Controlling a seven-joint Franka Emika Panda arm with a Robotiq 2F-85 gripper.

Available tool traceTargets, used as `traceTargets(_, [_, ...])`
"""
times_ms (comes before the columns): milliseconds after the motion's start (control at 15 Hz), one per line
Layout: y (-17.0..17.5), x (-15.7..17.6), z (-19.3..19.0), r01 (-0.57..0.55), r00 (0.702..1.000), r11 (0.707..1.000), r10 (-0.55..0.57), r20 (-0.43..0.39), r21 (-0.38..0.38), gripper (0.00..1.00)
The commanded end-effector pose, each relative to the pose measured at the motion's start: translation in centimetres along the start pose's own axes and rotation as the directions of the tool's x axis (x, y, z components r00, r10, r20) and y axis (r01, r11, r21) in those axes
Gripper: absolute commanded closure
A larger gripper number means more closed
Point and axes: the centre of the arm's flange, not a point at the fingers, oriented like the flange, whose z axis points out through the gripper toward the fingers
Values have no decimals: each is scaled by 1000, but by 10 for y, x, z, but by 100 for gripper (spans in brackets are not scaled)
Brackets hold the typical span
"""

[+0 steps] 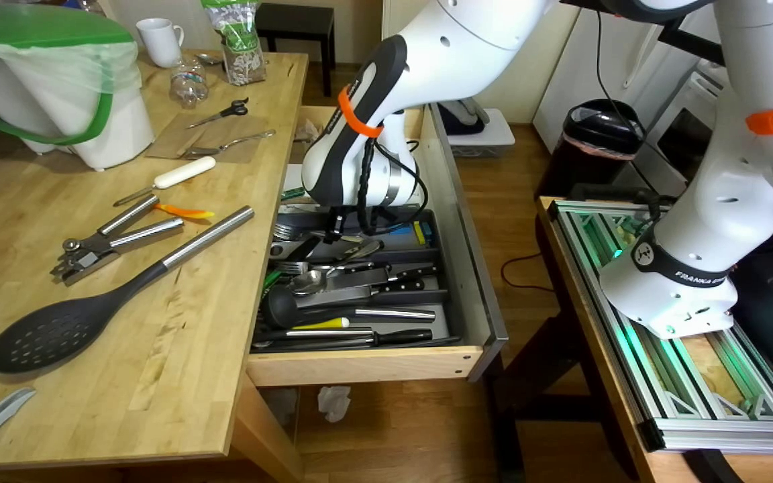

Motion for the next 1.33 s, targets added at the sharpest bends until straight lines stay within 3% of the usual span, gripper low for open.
traceTargets(0, [-1, -1, 8, 6, 1000, 1000, -6, 7, 2, 67])
traceTargets(267, [-1, -2, 11, 4, 1000, 1000, -4, 11, 7, 65])
traceTargets(467, [-7, 1, 10, 14, 1000, 999, -14, -10, 38, 58])
traceTargets(867, [-4, 0, 9, 10, 1000, 999, -10, -10, 46, 68])
traceTargets(933, [-3, -1, 8, 6, 1000, 999, -6, -3, 46, 63])
traceTargets(1267, [-5, -2, 8, 4, 1000, 999, -4, 1, 46, 59])
